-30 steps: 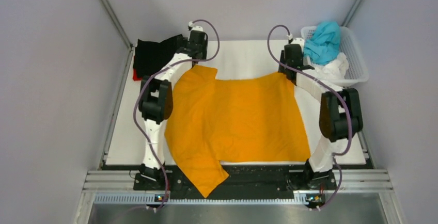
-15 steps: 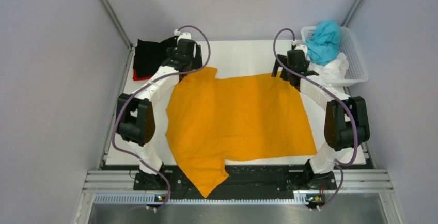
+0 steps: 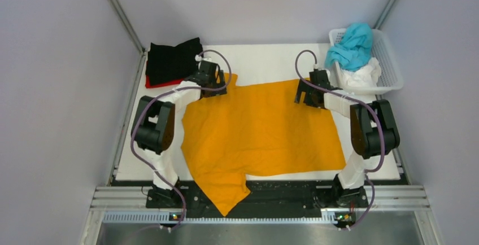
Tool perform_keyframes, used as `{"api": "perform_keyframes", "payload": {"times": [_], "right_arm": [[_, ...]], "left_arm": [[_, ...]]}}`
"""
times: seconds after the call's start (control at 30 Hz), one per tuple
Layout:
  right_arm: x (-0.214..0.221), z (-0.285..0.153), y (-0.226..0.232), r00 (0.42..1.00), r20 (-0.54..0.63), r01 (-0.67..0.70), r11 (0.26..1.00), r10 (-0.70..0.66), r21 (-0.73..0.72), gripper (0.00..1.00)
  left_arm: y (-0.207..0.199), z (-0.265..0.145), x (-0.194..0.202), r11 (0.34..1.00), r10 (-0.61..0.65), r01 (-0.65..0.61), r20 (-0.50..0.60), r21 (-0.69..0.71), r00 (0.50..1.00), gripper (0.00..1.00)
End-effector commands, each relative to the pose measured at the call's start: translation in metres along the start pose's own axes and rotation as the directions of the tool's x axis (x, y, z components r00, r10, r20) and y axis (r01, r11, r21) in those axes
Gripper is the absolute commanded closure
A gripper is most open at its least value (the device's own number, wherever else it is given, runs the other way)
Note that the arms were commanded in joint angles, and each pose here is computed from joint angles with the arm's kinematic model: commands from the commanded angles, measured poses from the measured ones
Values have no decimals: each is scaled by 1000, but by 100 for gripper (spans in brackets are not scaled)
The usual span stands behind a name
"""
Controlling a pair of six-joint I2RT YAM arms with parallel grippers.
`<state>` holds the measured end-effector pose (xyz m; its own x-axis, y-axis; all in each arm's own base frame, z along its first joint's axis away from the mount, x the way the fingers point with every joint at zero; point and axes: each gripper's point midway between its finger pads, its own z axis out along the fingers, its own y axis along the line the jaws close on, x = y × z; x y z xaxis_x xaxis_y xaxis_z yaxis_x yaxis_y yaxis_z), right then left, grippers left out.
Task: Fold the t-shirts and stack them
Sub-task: Grab the side of the flattened tshirt closest away from the robot with both arms
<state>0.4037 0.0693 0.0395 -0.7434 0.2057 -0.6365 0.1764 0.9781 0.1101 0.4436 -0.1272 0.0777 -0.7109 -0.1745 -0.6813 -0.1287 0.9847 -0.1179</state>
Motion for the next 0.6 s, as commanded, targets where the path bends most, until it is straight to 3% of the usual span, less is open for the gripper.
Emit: {"api": "perform_keyframes", "payload": {"times": [0.0,0.17,0.4,0.57], "right_arm": [[-19,16,5,999,43,-25,999,23,39,1],[-16,35,-11,998,10,-61,992,60,114,1],[-30,54,-12,995,-1,-104,990,105,95,1],[-51,65,-15,992,12,-124,987,123,100,1]], "left_arm": [[-18,35,-14,999,-39,39,8,17,999,1],[-23,77,-6,999,-11,8,-75,-31,997,1],[-44,116,-11,997,-40,50,-138,65,990,1],[-64,131,-34,988,-18,34,-110,150,994,1]]}}
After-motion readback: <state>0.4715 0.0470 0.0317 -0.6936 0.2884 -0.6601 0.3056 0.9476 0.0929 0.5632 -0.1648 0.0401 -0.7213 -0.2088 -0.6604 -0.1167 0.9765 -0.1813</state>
